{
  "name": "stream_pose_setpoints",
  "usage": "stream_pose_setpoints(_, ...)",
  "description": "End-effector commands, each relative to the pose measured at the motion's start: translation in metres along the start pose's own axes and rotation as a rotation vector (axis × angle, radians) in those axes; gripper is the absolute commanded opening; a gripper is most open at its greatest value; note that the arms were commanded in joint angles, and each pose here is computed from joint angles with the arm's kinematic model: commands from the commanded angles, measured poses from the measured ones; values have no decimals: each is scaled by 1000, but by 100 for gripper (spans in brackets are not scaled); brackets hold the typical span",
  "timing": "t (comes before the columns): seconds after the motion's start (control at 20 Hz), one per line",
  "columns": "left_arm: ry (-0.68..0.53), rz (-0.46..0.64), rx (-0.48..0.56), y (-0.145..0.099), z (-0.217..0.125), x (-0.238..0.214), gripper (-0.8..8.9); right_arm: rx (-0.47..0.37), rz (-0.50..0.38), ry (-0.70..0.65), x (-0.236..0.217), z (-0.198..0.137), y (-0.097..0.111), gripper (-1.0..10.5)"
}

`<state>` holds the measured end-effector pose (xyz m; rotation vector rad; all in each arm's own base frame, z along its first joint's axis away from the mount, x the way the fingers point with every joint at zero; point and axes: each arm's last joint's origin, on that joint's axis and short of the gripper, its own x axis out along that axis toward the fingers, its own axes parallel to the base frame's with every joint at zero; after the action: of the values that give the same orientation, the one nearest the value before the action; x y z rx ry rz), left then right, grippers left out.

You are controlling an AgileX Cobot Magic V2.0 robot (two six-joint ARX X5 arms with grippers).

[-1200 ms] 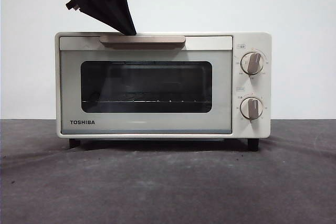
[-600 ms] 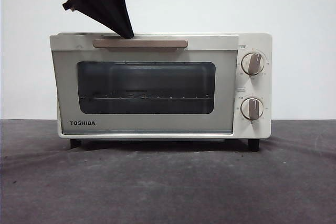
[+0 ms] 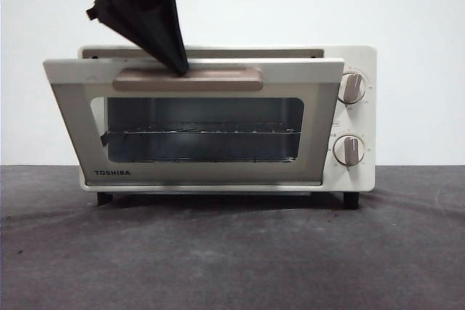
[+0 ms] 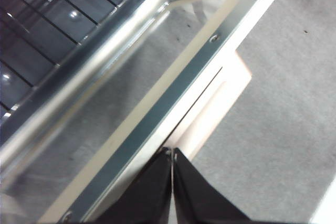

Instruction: The left arm flap open the oven, the right arm pick bread and place it into oven, the left arm flap close the oven

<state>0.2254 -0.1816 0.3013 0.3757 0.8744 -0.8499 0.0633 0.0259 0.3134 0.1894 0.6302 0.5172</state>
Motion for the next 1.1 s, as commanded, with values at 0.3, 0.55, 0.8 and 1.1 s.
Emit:
stream_pose_setpoints(0.3, -67, 105, -101, -12, -44, 18, 9, -17, 7, -49, -3, 7, 2, 54)
stream_pose_setpoints(0.55, -137, 132, -184, -22, -64, 26, 9, -17, 7, -49, -3, 7, 2, 54)
stream_pose_setpoints(0.8, -136, 178, -223, -32, -77, 36, 9, -17, 7, -49, -3, 7, 2, 54)
stream_pose_setpoints(1.1, -132, 137, -255, -46, -88, 46, 9, -17, 7, -49, -3, 7, 2, 54)
